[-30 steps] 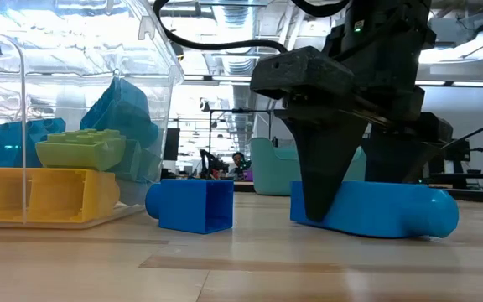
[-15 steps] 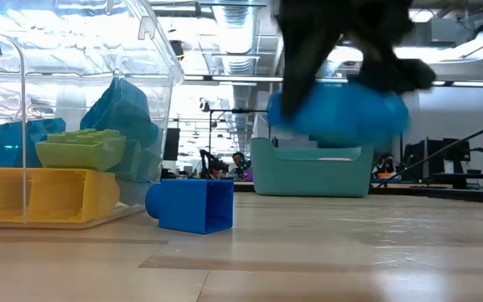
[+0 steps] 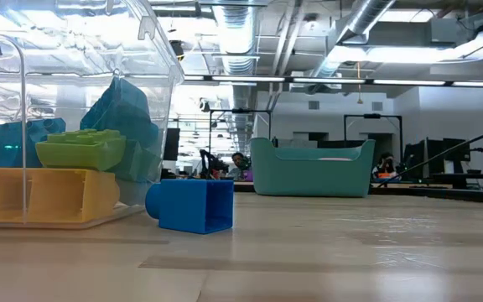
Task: Pick & Place Toys
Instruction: Put the blue game pieces into the transparent bin
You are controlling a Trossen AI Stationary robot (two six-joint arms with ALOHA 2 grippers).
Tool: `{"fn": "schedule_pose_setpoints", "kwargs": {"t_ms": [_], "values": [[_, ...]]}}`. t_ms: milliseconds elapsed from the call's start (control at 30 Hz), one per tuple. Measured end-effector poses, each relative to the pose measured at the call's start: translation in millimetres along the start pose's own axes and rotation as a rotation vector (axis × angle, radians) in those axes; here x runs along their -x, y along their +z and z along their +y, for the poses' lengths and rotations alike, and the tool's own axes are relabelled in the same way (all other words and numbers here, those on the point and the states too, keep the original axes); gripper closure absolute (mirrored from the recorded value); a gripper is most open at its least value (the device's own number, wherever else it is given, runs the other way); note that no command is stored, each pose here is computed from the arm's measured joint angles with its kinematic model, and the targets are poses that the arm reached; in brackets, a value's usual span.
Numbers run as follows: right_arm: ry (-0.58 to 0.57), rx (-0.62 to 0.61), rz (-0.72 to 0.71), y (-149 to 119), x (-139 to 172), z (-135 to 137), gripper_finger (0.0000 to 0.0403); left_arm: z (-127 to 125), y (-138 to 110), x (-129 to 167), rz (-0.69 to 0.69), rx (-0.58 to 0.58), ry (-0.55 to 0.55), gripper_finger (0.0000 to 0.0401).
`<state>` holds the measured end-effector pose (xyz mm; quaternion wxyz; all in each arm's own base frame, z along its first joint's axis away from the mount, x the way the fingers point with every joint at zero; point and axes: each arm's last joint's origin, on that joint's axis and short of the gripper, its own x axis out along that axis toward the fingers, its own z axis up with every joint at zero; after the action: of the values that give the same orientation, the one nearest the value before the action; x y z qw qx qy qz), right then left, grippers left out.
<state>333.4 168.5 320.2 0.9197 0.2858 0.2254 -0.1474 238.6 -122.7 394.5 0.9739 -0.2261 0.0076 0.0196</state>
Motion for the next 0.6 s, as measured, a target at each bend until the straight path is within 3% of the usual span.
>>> {"fn": "schedule_pose_setpoints", "kwargs": {"t_ms": [167,433,600], "values": [[0.239,0.178,-0.074,16.4,19.0,19.8,0.0101,0.4,-5.8,1.3,0.055,-0.029,0.002,0.0046],[0.340,0.343,-0.040,20.9,37.5,21.6,0.0101,-9.3,-10.7,6.4,0.123,-0.039,-0.131,0.0046],[0.417,0.406,-0.001,24.0,35.6,20.6,0.0101,-18.7,-10.9,10.5,0.093,-0.160,-0.202,0.0046]]}}
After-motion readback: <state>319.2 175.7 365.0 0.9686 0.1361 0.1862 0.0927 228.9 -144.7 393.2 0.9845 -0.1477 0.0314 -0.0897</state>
